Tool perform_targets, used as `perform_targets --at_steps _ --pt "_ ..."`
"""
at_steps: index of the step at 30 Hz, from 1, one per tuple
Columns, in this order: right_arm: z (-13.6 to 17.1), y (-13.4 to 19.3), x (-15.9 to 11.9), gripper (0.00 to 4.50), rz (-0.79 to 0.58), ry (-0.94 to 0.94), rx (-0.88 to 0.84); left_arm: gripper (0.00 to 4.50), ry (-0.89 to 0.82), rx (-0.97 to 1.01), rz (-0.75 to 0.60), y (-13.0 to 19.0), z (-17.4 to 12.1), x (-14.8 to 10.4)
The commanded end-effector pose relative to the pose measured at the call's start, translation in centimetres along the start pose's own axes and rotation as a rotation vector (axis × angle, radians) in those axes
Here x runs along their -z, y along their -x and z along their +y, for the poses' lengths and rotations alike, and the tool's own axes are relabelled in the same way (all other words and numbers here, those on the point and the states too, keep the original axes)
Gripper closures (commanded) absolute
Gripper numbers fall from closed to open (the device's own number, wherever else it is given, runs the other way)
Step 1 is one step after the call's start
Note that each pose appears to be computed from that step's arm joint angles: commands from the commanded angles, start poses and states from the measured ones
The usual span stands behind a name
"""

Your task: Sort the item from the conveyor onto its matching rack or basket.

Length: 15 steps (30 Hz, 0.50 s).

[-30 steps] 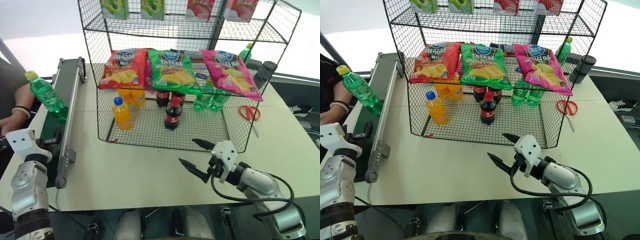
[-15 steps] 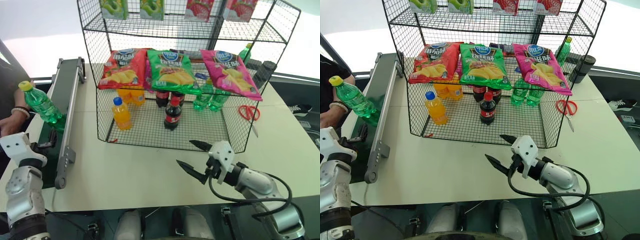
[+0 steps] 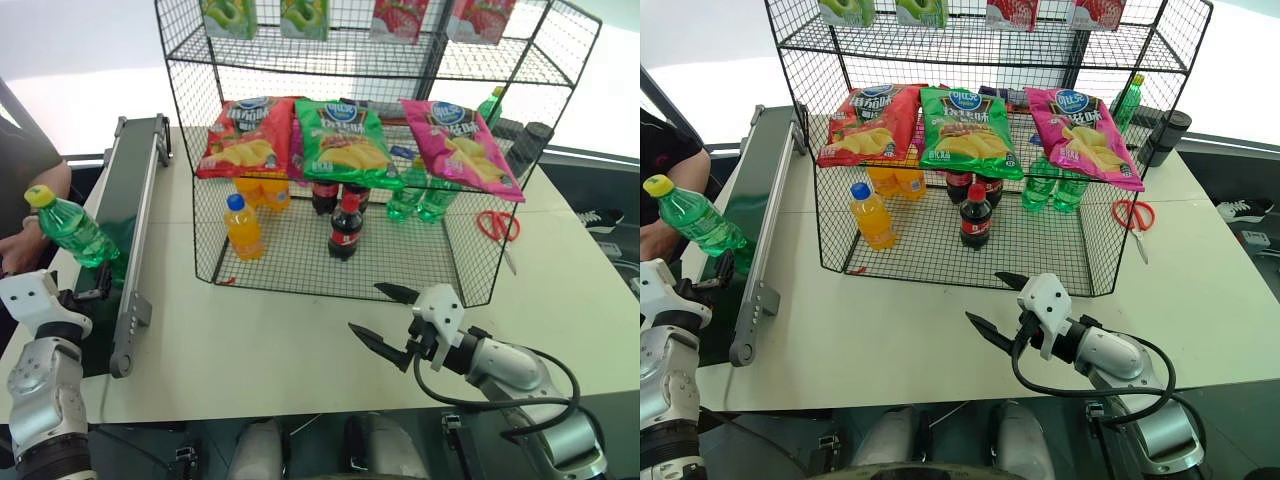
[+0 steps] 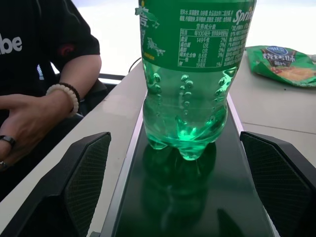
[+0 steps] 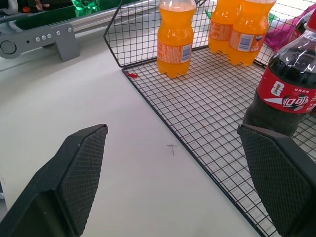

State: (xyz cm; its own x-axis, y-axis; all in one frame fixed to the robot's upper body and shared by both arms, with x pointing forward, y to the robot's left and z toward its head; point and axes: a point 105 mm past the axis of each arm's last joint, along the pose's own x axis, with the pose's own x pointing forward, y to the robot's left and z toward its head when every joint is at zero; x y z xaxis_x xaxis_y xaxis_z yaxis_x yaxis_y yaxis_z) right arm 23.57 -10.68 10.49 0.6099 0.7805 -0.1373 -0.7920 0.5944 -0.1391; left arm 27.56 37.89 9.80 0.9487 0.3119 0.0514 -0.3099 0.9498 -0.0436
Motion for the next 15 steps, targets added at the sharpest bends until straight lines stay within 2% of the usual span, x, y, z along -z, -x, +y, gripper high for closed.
perform_targets --at_steps 1,13,15 --pt "0.54 -0.12 -1.12 0.1 -0.045 0.023 -0.015 0.0 -0.03 0.004 -0.077 -0.08 0.2 -2.17" --pt "0.87 -0.22 -0.97 0.1 -0.045 0.016 -0.022 0.0 -0.039 0.03 -0.087 -0.28 -0.22 -2.5" --pt "0.88 -0.22 -0.92 0.0 -0.045 0.016 -0.023 0.54 -0.04 0.028 -0.089 -0.28 -0.21 -2.54"
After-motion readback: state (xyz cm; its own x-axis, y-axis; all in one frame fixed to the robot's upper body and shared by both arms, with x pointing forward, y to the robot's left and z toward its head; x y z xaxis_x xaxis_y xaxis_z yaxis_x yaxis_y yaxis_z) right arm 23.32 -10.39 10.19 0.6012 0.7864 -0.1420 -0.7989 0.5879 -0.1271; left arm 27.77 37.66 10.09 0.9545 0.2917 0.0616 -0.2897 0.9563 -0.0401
